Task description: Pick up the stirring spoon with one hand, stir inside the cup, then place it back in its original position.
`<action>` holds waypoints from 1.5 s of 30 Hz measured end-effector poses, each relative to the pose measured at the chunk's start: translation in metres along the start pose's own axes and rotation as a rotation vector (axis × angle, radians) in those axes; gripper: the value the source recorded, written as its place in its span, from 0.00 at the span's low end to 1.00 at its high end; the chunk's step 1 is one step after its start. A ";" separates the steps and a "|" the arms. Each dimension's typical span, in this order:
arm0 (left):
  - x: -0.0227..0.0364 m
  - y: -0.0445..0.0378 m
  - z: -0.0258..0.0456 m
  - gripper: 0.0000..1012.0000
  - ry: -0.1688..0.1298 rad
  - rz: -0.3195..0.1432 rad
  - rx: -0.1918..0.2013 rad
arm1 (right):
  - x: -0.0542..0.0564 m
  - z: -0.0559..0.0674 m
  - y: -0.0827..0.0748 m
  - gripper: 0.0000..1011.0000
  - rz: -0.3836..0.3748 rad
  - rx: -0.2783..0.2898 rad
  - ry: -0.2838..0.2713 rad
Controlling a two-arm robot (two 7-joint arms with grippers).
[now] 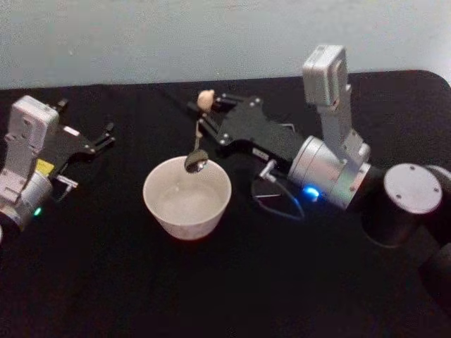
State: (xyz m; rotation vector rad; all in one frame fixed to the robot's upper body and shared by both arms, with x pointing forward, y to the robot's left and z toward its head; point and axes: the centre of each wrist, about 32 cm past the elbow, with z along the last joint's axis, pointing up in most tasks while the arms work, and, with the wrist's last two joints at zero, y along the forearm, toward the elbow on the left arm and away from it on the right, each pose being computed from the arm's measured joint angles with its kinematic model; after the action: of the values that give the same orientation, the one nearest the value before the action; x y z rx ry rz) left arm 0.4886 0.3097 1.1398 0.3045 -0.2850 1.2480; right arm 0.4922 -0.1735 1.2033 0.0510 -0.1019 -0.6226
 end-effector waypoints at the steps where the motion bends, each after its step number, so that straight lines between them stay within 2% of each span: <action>1: 0.0000 0.0000 0.0000 0.99 0.000 0.000 0.000 | -0.001 -0.002 0.000 0.19 0.001 0.000 0.001; 13: 0.0000 0.0000 0.0000 0.99 0.000 0.000 0.000 | -0.013 -0.037 0.006 0.19 0.013 -0.008 0.000; 22: 0.0000 0.0000 0.0000 0.99 0.000 0.000 0.000 | -0.017 -0.053 0.011 0.19 0.002 -0.022 -0.008; 35: 0.0000 0.0000 0.0000 0.99 0.000 0.000 0.000 | -0.015 -0.061 0.015 0.19 -0.025 -0.028 -0.015; 45: 0.0000 0.0000 0.0000 0.99 0.000 0.000 0.000 | -0.012 -0.062 0.010 0.19 -0.038 -0.038 -0.025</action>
State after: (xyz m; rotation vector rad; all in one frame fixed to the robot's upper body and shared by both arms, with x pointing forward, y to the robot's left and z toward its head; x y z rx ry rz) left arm 0.4886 0.3097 1.1398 0.3044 -0.2852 1.2480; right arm 0.4956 -0.1572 1.1416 0.0089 -0.1131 -0.6630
